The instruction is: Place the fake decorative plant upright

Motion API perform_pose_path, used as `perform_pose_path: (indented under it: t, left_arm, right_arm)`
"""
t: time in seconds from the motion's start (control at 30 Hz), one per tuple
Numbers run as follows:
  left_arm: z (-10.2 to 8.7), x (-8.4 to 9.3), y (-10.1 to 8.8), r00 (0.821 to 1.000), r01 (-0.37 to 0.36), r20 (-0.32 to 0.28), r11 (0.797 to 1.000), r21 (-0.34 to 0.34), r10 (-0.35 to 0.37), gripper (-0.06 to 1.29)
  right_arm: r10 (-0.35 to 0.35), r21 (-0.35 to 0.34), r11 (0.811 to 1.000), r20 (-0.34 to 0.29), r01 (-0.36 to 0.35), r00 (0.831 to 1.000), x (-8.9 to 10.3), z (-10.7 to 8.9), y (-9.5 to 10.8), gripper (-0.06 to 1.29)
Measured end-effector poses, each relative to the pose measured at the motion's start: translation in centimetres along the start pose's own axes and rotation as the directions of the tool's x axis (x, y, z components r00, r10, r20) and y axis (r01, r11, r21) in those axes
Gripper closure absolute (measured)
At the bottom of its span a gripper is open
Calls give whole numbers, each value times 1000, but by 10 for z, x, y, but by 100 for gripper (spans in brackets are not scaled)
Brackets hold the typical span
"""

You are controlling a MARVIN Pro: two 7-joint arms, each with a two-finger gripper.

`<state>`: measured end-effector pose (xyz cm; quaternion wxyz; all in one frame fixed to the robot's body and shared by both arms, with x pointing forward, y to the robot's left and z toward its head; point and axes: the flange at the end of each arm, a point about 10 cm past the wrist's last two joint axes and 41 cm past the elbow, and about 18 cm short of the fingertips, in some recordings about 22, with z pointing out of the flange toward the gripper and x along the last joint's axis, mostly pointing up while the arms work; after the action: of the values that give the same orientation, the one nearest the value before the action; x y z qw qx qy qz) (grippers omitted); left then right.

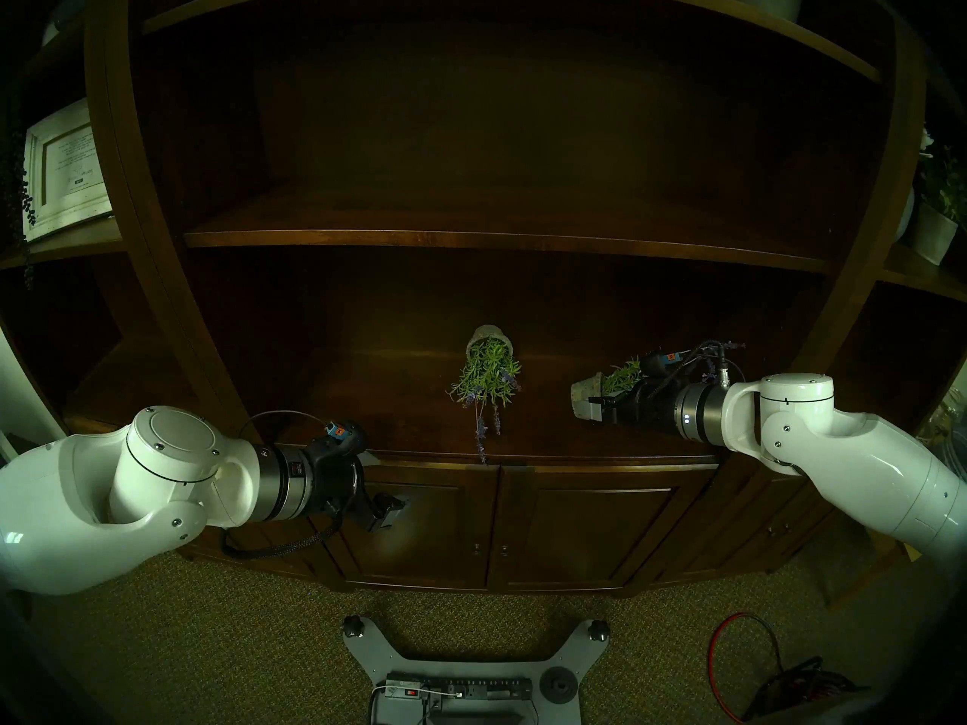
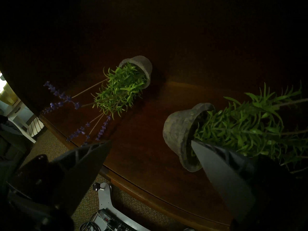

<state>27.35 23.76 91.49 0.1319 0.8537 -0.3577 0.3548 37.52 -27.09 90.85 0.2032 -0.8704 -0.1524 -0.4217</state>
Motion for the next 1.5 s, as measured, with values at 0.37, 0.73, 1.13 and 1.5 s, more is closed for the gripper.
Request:
perform_pose_path:
  t: [0.37, 0.73, 1.13, 1.5]
  left_arm:
    - [0, 0, 0, 1000, 0, 0, 1000, 0, 0, 2]
    - [0, 0, 0, 1000, 0, 0, 1000, 0, 0, 2]
    - [0, 0, 0, 1000, 0, 0, 1000, 0, 0, 2]
    - [0, 0, 0, 1000, 0, 0, 1000, 0, 0, 2]
  right_arm:
    - [26, 3, 1000, 18, -26, 1000, 7, 6, -4, 0]
    - [18, -29, 999, 27, -17, 999, 8, 11, -4, 0]
    - [7, -49, 999, 20, -6, 1000, 7, 15, -13, 0]
    - [-5, -66, 998, 49, 8, 999, 1, 26, -23, 0]
